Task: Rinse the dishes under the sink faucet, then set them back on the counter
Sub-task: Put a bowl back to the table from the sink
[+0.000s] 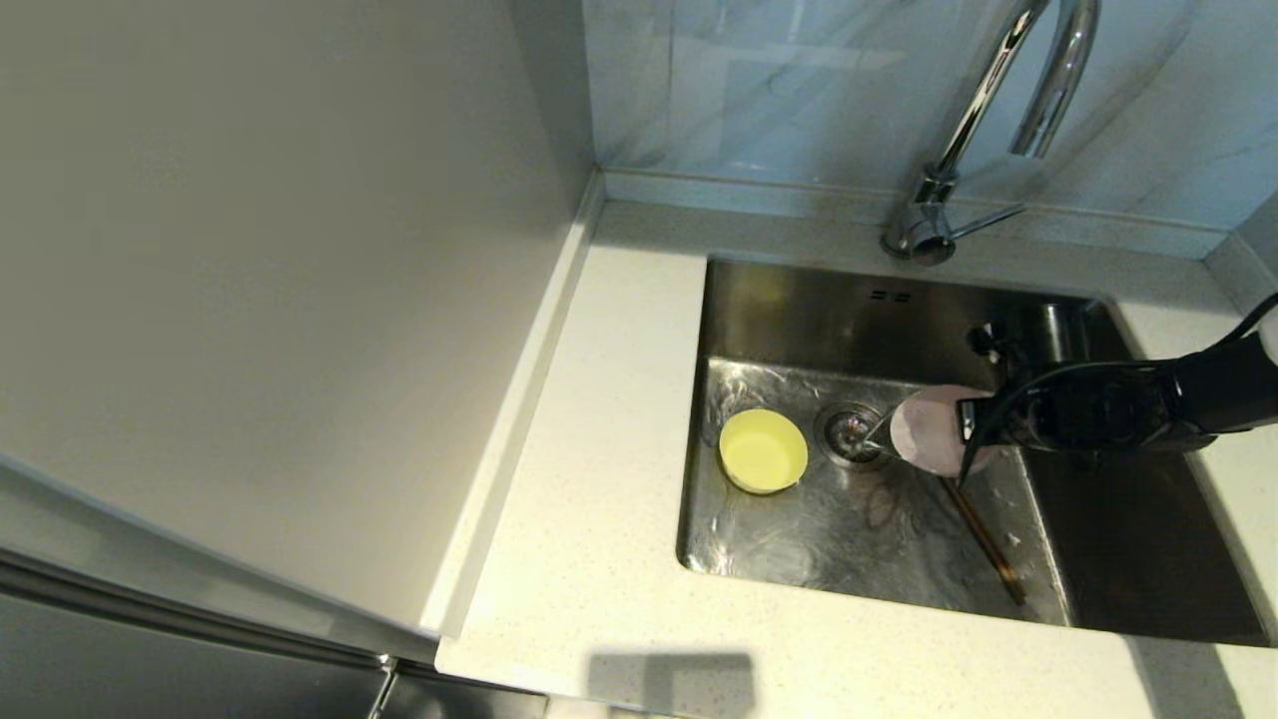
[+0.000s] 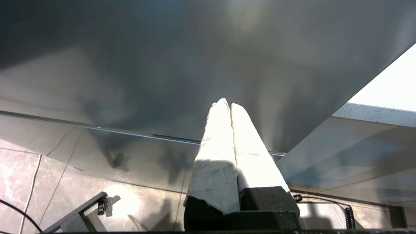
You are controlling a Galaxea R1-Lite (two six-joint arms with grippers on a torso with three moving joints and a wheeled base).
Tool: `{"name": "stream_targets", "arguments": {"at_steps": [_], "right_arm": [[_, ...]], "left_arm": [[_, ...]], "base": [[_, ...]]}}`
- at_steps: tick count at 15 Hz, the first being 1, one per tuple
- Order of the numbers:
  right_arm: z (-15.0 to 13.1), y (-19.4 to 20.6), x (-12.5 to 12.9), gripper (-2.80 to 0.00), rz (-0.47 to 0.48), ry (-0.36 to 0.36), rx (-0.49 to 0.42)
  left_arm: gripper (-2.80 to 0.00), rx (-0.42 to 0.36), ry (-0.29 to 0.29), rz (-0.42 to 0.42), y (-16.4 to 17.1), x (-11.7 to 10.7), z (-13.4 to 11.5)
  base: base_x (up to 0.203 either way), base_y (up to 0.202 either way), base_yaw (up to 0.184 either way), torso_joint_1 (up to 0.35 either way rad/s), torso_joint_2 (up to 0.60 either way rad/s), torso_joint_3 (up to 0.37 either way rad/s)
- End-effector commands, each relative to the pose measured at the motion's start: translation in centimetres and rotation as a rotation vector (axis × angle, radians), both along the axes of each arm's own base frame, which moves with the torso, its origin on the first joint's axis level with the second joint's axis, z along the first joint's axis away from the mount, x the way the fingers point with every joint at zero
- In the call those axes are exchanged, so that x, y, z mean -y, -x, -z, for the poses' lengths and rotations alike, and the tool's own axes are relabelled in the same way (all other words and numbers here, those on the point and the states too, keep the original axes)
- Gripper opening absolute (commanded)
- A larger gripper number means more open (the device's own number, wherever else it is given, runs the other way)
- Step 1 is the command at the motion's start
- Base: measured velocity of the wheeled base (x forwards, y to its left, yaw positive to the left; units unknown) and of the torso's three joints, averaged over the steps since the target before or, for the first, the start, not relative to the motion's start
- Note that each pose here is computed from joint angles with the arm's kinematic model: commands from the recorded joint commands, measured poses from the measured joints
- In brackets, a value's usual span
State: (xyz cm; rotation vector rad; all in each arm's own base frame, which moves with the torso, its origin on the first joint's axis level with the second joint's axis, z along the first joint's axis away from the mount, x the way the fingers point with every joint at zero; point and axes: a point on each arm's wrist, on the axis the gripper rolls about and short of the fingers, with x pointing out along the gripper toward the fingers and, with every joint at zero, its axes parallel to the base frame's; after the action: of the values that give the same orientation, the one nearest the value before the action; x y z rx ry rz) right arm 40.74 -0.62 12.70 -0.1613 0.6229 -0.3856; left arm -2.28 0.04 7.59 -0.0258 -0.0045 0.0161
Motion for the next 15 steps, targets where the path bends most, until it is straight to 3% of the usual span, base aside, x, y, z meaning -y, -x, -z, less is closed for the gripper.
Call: {"name": "stream_targets", "arguments": {"at_steps": [1, 4, 8, 12, 15], "right_arm": [[-2.0, 1.5, 0.4, -2.8, 0.015, 0.038, 0.027], [-4.6, 3.5, 0.8, -2.8, 0.098, 0.156, 0.053], [-6.6, 4.9, 1.3, -2.8, 0.086, 0.247, 0.162], [-7.3, 6.1, 1.7, -2.8, 0.076, 0.386, 0.357], [-8.4, 6.9, 1.8, -2.8, 0.102, 0.449, 0.539]], "left_arm": [[-2.8, 0.003, 0.0, -0.001, 0.0, 0.0, 0.0], [-2.8, 0.003, 0.0, -0.001, 0.0, 0.0, 0.0], [-2.8, 0.003, 0.0, -0.001, 0.0, 0.0, 0.0], [-2.8, 0.003, 0.0, -0.001, 0.0, 0.0, 0.0], [-2.8, 0.003, 0.0, -0.001, 0.0, 0.0, 0.0]], "base": [[0.0, 0.0, 0.0, 0.0, 0.0, 0.0], [0.0, 0.0, 0.0, 0.0, 0.0, 0.0], [0.0, 0.0, 0.0, 0.0, 0.0, 0.0], [0.0, 0.0, 0.0, 0.0, 0.0, 0.0], [0.0, 0.0, 0.0, 0.0, 0.0, 0.0]]}}
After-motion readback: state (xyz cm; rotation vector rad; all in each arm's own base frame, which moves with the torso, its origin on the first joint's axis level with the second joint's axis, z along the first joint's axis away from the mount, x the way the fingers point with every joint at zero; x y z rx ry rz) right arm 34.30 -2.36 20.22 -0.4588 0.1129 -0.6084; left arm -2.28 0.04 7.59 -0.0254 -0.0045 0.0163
